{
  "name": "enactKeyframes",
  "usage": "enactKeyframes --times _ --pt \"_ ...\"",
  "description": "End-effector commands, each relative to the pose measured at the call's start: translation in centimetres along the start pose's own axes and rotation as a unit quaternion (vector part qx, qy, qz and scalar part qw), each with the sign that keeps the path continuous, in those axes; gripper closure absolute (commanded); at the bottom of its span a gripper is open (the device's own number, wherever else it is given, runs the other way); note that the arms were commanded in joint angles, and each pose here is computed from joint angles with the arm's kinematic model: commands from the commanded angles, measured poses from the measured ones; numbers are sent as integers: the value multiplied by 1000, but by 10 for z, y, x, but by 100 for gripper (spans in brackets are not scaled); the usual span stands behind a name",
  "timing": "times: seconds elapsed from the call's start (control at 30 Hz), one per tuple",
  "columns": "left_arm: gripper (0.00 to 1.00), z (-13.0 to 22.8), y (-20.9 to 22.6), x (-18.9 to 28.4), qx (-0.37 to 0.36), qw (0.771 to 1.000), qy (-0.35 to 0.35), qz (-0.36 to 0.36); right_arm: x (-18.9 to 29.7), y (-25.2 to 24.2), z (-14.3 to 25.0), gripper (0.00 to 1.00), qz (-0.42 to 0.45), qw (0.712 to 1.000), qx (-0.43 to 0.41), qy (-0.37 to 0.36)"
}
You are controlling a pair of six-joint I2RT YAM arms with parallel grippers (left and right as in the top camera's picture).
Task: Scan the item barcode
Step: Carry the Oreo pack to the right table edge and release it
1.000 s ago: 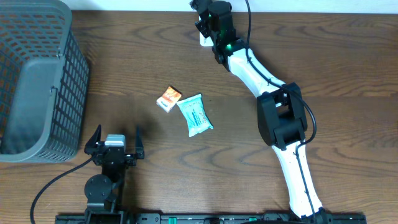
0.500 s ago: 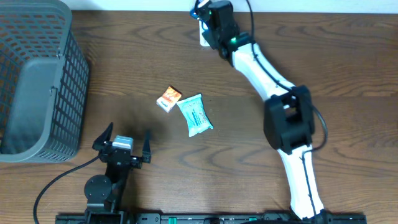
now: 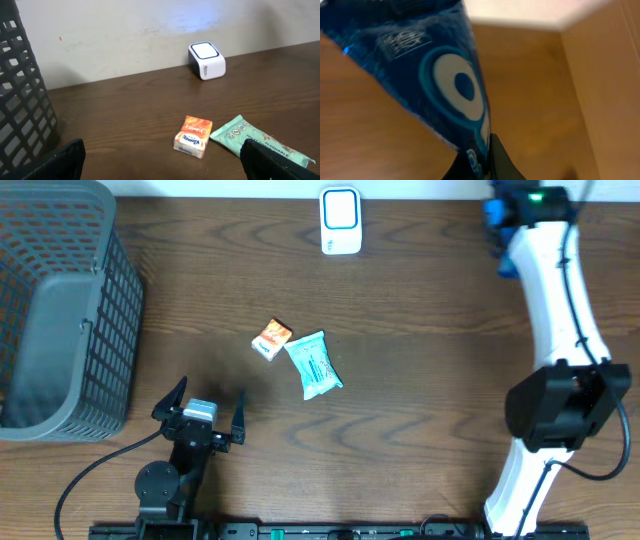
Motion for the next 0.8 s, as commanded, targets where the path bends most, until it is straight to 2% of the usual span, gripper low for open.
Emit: enactKeyframes --times 0.0,0.13,0.27,0.6,0.63,0.67,0.7,0.77 --pt "2 11 -4 0 7 1000 23 15 -33 -47 16 99 76 988 -129 42" --pt "2 11 -4 0 7 1000 23 15 -65 -99 40 99 116 966 -212 91" --pt "2 11 -4 0 7 1000 23 15 -94 -133 60 99 134 953 -240 127" --pt "2 11 -4 0 7 1000 23 15 -167 -173 120 99 162 925 -263 219" --pt "2 11 -4 0 7 1000 23 15 -174 -173 126 95 156 923 -267 228" --pt "2 11 -4 0 7 1000 23 15 -179 -173 130 85 144 922 -272 236" --pt "2 11 -4 0 7 1000 23 15 -183 -171 134 52 124 920 -281 243" --pt "2 11 -4 0 7 1000 23 15 -186 -168 135 1 80 919 -298 247"
Point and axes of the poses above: each gripper's point midway between its finger pads, its own x axis back along the fingers, its own y axis along the line the jaws close on, z = x × y, the point moved 7 cm from there along x, back along the fingers, and after that the axes turned 2 degrees about -x, right-handed, at the moved point
